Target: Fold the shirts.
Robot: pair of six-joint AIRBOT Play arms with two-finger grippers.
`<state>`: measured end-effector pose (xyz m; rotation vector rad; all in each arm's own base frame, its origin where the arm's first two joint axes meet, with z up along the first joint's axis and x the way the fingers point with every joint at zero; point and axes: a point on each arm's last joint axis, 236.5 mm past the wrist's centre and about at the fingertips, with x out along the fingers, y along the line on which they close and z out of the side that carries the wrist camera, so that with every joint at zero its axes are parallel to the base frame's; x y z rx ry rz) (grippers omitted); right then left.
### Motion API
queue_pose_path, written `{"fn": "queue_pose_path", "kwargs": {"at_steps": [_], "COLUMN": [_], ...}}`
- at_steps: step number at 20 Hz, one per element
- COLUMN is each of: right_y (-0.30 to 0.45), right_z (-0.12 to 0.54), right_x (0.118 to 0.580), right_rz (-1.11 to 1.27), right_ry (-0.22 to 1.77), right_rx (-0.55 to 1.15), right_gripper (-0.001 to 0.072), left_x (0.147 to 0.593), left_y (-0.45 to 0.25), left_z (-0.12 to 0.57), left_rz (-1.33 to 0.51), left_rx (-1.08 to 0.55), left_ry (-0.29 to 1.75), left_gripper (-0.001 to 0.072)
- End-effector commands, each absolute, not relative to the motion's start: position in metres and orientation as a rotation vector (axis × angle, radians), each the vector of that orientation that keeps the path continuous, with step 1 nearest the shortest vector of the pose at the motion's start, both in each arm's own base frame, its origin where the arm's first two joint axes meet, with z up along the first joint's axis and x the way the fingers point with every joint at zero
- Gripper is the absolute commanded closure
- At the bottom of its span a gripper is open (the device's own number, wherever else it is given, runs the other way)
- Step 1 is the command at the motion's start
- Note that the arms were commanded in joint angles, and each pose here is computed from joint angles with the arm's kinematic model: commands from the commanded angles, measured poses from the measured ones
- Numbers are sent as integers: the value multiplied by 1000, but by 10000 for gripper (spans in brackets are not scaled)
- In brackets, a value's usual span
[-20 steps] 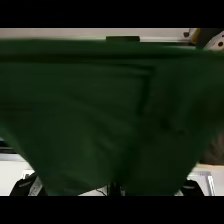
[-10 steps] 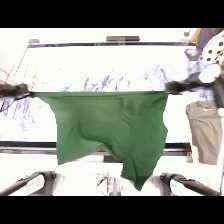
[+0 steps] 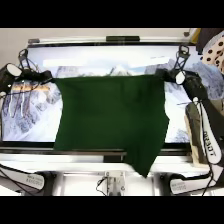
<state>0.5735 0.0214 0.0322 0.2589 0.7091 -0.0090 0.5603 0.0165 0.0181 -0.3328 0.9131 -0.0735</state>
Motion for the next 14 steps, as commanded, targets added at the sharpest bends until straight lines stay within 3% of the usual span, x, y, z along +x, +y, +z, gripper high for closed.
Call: {"fn": "queue_pose_path", "kwargs": {"at_steps": [1, 6, 8, 14], "right_y": [8, 22, 24, 2], "right_z": [50, -4, -20, -28], "right_x": [595, 581, 567, 482], "right_rz": [-49, -47, -44, -68], "right_ry": [582, 748, 836, 1177], "right_rx": [337, 381, 362, 178], "right_gripper": [641, 641, 640, 640], "left_x": [608, 597, 582, 475], "left_y": [5, -14, -22, -24], "left_z": [25, -23, -28, -43], "left_rz": [-85, -120, -193, -323], "left_rx": [-504, -539, -462, -326], "left_ry": [773, 905, 965, 1392], "left_gripper": [674, 674, 675, 675]}}
